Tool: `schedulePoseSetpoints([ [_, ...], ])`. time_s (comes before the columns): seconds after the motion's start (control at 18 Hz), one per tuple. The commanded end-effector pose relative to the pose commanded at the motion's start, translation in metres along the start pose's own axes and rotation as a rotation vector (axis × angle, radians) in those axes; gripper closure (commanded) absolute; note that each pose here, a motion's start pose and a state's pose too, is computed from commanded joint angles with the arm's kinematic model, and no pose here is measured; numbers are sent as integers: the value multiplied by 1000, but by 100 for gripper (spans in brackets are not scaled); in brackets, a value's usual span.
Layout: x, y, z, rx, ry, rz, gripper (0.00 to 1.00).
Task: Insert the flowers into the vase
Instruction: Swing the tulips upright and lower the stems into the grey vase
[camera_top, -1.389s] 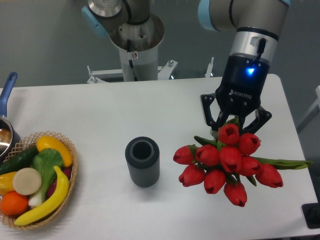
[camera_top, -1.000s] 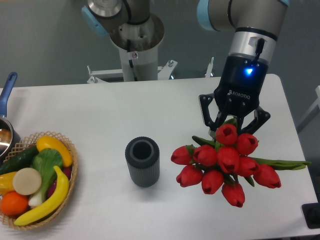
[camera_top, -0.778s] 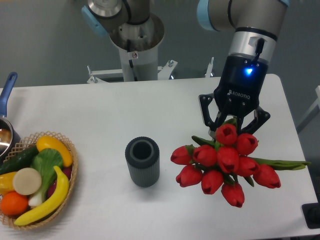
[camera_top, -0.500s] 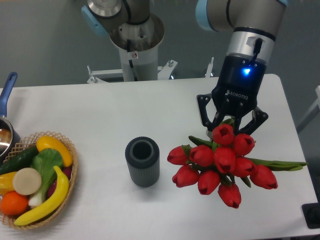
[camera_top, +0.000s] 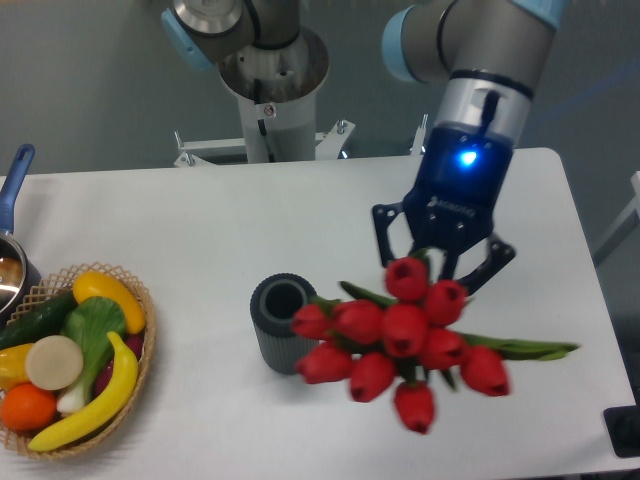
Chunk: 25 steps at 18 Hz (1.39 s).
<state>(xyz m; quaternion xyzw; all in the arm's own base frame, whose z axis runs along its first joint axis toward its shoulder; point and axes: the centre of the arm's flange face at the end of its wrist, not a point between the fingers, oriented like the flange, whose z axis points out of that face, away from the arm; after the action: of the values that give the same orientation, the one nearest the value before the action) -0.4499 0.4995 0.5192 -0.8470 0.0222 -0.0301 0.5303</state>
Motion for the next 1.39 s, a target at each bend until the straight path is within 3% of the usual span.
schedulePoseSetpoints([
  [0.33, 12, 16, 13, 142, 186, 47, 68],
  [0.56, 28, 52, 19, 256, 332, -36, 68],
  [0.83, 55, 88, 19, 260, 357, -73, 68],
  [1.39, 65, 108, 14, 306, 394, -124, 69],
])
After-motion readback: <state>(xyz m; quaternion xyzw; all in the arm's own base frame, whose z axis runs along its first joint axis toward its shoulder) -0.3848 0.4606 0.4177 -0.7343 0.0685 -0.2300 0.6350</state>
